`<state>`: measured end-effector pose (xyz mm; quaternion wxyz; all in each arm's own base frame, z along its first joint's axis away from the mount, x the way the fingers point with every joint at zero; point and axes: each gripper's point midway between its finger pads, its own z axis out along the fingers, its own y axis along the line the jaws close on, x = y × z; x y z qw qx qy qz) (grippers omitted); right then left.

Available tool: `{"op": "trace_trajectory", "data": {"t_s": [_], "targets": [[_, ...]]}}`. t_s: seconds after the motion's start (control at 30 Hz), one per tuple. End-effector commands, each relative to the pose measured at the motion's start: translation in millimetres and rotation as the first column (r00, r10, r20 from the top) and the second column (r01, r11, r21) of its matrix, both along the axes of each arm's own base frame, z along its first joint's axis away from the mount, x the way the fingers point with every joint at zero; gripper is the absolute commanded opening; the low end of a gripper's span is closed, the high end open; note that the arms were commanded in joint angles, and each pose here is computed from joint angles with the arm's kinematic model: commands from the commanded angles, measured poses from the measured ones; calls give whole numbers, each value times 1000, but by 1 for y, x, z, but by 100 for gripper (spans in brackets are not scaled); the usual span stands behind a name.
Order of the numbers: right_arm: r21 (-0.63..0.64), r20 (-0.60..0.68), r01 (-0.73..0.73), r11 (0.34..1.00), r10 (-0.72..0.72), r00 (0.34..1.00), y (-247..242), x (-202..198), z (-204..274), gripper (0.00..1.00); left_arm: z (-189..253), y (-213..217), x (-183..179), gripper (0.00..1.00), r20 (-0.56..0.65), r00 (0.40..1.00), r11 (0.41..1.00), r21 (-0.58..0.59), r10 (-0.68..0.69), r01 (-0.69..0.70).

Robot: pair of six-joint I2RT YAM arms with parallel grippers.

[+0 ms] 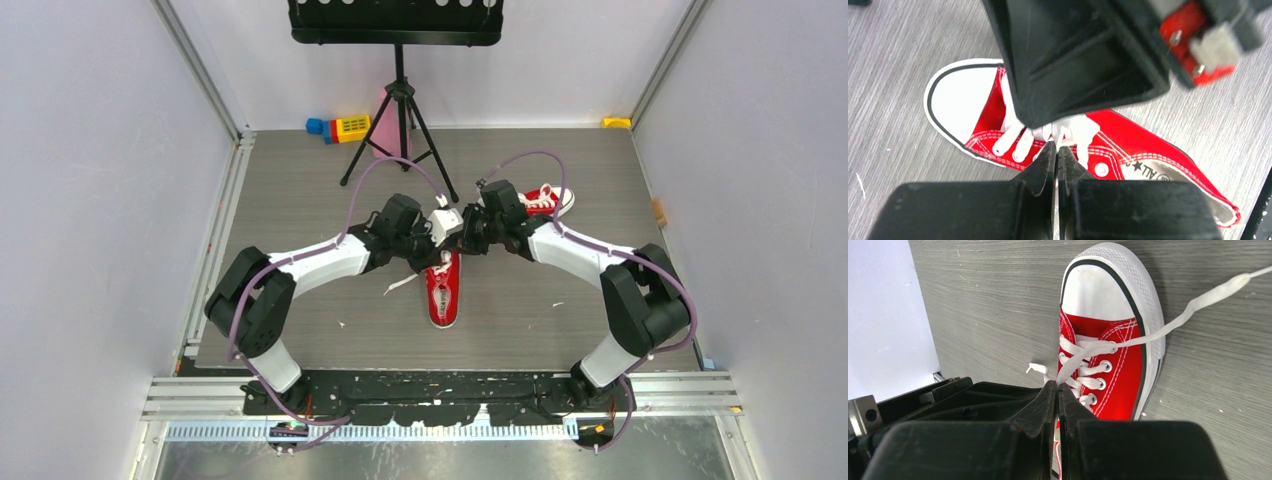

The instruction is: Tie the shoes

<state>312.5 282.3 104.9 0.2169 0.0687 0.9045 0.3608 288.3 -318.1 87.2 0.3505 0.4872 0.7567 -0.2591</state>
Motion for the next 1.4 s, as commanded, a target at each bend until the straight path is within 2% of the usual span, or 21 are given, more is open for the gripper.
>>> {"op": "trace_trajectory", "data": {"t_s": [0.0,0.13,0.3,0.8,1.37], "targets": [[-14,113,32,999,-30,993,-11,11,35,11,25,3,1,0,84,996,999,-44,14,-10],[-27,113,35,999,-32,993,-15,12,33,11,27,6,0,0,87,996,999,-41,26,-23],[-32,107,26,999,-23,994,-9,20,30,11,34,-1,-9,0,79,996,996,-86,-29,36],[64,107,0,998,-7,994,15,33,49,12,32,-17,-11,0,26,995,990,-101,-97,99],[108,77,48,993,-56,995,5,3,51,13,23,-3,13,0,-37,999,997,-64,37,-39]]}}
